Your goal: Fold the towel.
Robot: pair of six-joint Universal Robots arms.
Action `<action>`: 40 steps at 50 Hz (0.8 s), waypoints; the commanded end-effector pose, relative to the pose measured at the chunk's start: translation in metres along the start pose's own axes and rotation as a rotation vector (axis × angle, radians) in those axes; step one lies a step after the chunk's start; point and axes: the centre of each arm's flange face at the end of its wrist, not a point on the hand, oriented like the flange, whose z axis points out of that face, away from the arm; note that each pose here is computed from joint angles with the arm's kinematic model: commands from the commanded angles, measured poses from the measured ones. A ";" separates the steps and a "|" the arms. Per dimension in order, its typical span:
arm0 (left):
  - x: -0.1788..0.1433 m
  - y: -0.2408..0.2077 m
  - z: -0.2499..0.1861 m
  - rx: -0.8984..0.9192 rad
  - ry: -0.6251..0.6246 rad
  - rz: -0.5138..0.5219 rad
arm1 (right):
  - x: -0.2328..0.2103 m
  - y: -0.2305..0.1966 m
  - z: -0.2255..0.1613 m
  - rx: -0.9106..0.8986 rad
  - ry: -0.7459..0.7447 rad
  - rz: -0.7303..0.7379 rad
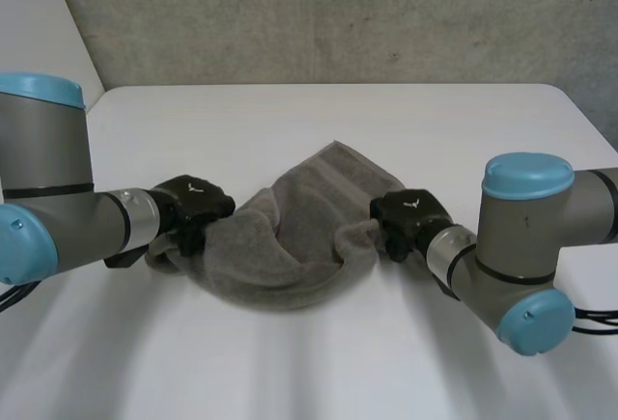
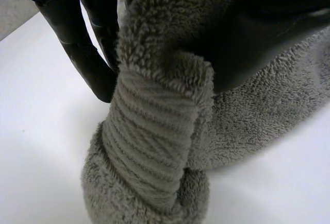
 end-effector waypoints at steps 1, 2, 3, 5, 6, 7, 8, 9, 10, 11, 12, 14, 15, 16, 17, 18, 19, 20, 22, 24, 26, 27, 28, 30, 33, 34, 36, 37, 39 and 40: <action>-0.032 -0.046 -0.005 0.185 -0.166 0.053 | 0.013 -0.060 0.010 0.239 0.053 -0.049; -0.042 -0.062 -0.009 0.256 -0.234 0.056 | 0.013 -0.060 0.010 0.239 0.053 -0.050; -0.042 -0.062 -0.009 0.256 -0.235 0.056 | 0.017 -0.088 0.006 0.348 0.074 -0.068; -0.063 -0.095 -0.022 0.441 -0.389 0.018 | 0.024 -0.119 -0.002 0.484 0.112 -0.089; -0.063 -0.095 -0.022 0.442 -0.389 0.018 | 0.031 -0.144 -0.010 0.619 0.152 -0.109; -0.073 -0.112 -0.031 0.559 -0.461 -0.014 | 0.031 -0.144 -0.010 0.620 0.153 -0.109; -0.081 -0.129 -0.042 0.684 -0.522 -0.049 | 0.035 -0.165 -0.018 0.750 0.185 -0.130; -0.081 -0.129 -0.042 0.685 -0.523 -0.049 | 0.038 -0.182 -0.027 0.874 0.215 -0.153; -0.088 -0.139 -0.051 0.786 -0.565 -0.091 | 0.038 -0.182 -0.027 0.876 0.215 -0.153; -0.088 -0.139 -0.051 0.788 -0.565 -0.092 | 0.039 -0.197 -0.035 0.979 0.241 -0.172; -0.093 -0.147 -0.061 0.873 -0.598 -0.128 | 0.040 -0.208 -0.044 1.049 0.263 -0.184; -0.097 -0.152 -0.068 0.936 -0.624 -0.152 | 0.040 -0.215 -0.051 1.076 0.271 -0.193; -0.098 -0.151 -0.070 0.951 -0.641 -0.164 | 0.040 -0.219 -0.056 1.076 0.275 -0.198; -0.098 -0.148 -0.070 0.943 -0.648 -0.176 | 0.040 -0.219 -0.056 1.076 0.275 -0.198; -0.098 -0.148 -0.070 0.943 -0.648 -0.176 | 0.040 -0.221 -0.058 1.064 0.275 -0.199; -0.096 -0.145 -0.067 0.928 -0.643 -0.182 | 0.040 -0.221 -0.059 1.064 0.275 -0.199; -0.092 -0.142 -0.062 0.908 -0.632 -0.188 | 0.040 -0.220 -0.058 1.042 0.270 -0.195; -0.092 -0.141 -0.062 0.908 -0.631 -0.188 | 0.039 -0.218 -0.057 1.016 0.260 -0.194; -0.090 -0.134 -0.057 0.874 -0.620 -0.201 | 0.038 -0.214 -0.055 0.985 0.246 -0.196; -0.080 -0.109 -0.041 0.768 -0.583 -0.234 | 0.037 -0.208 -0.052 0.947 0.232 -0.198; -0.072 -0.094 -0.033 0.708 -0.561 -0.253 | 0.034 -0.201 -0.050 0.900 0.212 -0.209; -0.063 -0.075 -0.024 0.635 -0.537 -0.272 | 0.030 -0.191 -0.045 0.847 0.184 -0.229; -0.063 -0.075 -0.024 0.634 -0.536 -0.272 | 0.025 -0.175 -0.038 0.767 0.145 -0.255; -0.054 -0.057 -0.018 0.572 -0.514 -0.283 | 0.015 -0.146 -0.027 0.641 0.077 -0.279; -0.030 -0.014 -0.004 0.428 -0.462 -0.303 | 0.002 -0.096 -0.014 0.427 -0.005 -0.334; -0.021 0.001 -0.001 0.378 -0.442 -0.309 | 0.002 -0.096 -0.014 0.426 -0.005 -0.334; -0.014 0.012 0.000 0.335 -0.429 -0.301 | -0.002 -0.079 -0.011 0.357 -0.023 -0.362; -0.008 0.020 -0.001 0.300 -0.422 -0.281 | -0.001 -0.063 -0.009 0.294 -0.029 -0.381; -0.003 0.025 -0.002 0.276 -0.414 -0.247 | 0.000 -0.052 -0.007 0.253 -0.039 -0.399; -0.002 0.025 -0.002 0.276 -0.414 -0.247 | -0.002 -0.044 -0.006 0.231 -0.046 -0.409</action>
